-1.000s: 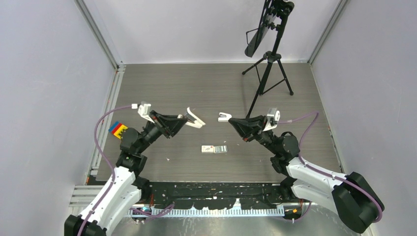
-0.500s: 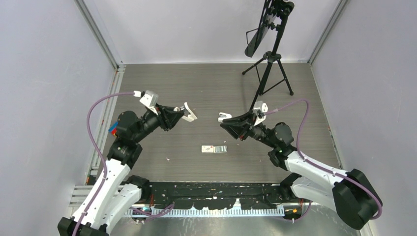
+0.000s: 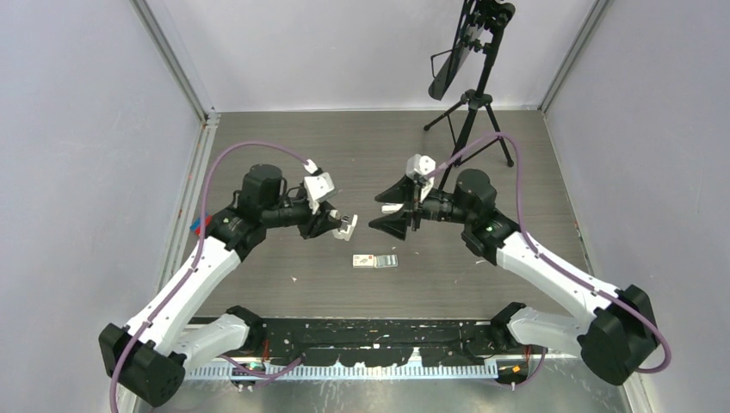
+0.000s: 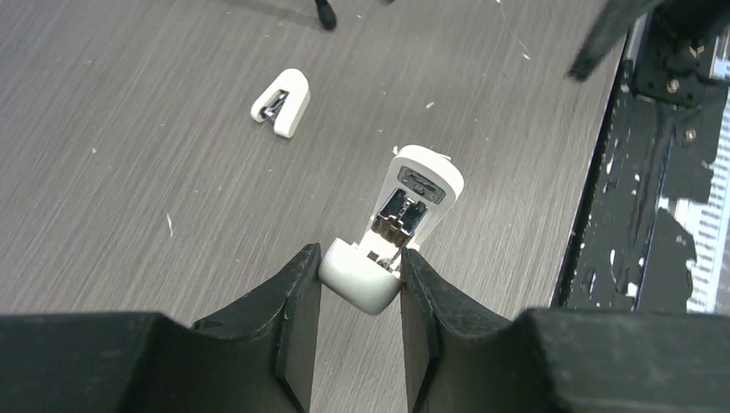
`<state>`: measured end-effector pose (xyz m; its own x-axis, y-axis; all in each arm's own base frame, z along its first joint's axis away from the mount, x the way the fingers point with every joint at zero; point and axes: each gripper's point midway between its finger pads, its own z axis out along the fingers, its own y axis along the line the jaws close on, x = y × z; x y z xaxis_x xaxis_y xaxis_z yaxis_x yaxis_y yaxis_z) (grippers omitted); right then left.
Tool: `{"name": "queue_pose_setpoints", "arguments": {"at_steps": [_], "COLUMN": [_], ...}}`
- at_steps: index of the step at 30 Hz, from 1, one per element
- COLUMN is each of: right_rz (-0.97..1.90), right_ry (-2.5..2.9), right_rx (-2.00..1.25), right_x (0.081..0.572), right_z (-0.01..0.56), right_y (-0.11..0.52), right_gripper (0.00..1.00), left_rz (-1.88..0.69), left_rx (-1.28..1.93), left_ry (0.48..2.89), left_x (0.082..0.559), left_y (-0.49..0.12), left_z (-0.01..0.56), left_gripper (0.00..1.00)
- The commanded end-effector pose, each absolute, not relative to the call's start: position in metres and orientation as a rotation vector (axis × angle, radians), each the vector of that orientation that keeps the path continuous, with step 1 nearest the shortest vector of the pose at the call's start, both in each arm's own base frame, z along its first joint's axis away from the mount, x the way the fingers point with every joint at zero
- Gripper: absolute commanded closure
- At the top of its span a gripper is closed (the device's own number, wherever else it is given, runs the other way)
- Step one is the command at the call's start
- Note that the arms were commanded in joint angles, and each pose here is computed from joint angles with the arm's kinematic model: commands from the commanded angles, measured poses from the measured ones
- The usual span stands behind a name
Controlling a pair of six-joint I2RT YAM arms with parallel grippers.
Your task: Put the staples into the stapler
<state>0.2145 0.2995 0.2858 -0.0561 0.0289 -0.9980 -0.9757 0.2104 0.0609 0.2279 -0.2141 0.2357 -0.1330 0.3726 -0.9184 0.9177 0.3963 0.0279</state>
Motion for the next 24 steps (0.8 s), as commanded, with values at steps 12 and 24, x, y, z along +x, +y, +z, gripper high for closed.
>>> {"name": "queue_pose_setpoints", "arguments": {"at_steps": [12, 24], "right_rz": [0.954, 0.812], "right_ry": [1.536, 1.688], "right_rx": [-1.250, -1.270], "right_x": [0.223, 0.220], "right_z": [0.240, 0.207], "right_y": [0.338, 0.334], "right_gripper": [0.32, 0.40], "left_rz": [-0.659, -0.620], "left_rx": [1.351, 1.284], "left_ry": [1.560, 1.576], "left_x": [0.222, 0.225], "left_y": [-0.239, -0.236], "left_z": [0.247, 0.253], "left_gripper": [1.00, 1.00]}}
